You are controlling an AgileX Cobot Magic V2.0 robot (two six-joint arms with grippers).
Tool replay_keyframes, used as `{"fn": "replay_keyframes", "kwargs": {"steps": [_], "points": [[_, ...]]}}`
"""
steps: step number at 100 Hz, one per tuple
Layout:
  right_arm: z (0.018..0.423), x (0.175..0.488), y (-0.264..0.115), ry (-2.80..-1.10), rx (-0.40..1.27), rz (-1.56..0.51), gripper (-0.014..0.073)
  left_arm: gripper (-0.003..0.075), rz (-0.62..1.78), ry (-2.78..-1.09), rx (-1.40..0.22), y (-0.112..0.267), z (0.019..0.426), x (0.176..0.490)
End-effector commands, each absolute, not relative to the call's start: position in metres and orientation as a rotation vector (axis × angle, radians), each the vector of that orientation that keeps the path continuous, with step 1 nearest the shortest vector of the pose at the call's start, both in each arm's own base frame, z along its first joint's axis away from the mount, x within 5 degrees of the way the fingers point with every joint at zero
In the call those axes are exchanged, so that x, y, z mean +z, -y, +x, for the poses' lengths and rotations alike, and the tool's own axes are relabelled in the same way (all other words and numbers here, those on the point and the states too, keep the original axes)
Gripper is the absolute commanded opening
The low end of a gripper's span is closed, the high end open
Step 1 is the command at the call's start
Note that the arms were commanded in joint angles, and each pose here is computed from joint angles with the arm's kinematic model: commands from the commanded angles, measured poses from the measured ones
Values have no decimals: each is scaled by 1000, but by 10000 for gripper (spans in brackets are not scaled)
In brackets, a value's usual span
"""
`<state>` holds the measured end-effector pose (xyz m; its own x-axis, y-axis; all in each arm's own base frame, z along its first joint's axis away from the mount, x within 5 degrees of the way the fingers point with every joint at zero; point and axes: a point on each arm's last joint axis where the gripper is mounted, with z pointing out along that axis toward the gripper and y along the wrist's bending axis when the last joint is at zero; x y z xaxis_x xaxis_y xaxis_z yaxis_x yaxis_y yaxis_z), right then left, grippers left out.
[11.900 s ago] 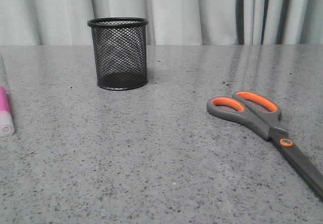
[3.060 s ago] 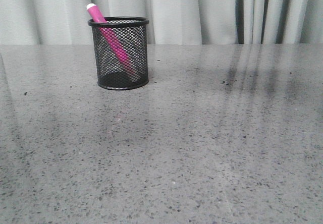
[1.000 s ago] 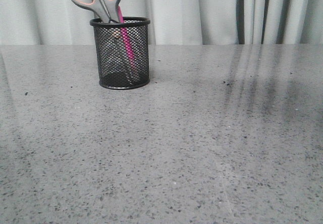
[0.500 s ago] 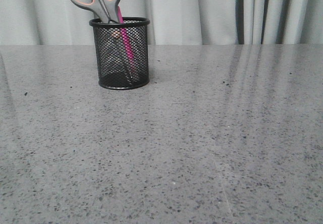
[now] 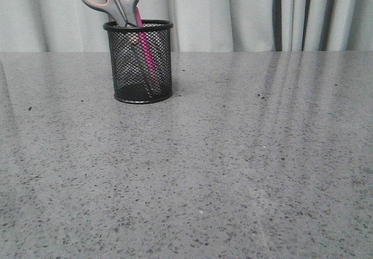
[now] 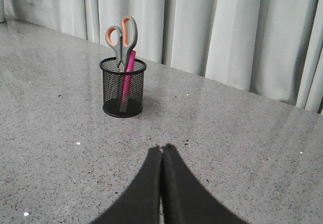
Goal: Put pen and scissors into bin
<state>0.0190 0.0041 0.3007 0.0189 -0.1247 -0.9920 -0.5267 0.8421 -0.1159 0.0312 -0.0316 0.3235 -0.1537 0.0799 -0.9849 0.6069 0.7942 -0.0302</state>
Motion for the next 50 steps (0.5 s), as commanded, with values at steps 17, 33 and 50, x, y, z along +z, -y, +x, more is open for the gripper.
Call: {"fn": "replay_keyframes", "kwargs": {"steps": [17,33,50], "points": [[18,314,-4,-1451,343,-522,-70,-19,497,-1601,-540,31,31,338],[18,314,-4,-1451,343,-522,-70,-19,498,-1603,-537,31,32,337],[18,314,-4,-1451,343,-522,-70,-19,452,-1470,-319,22,36,336]]}}
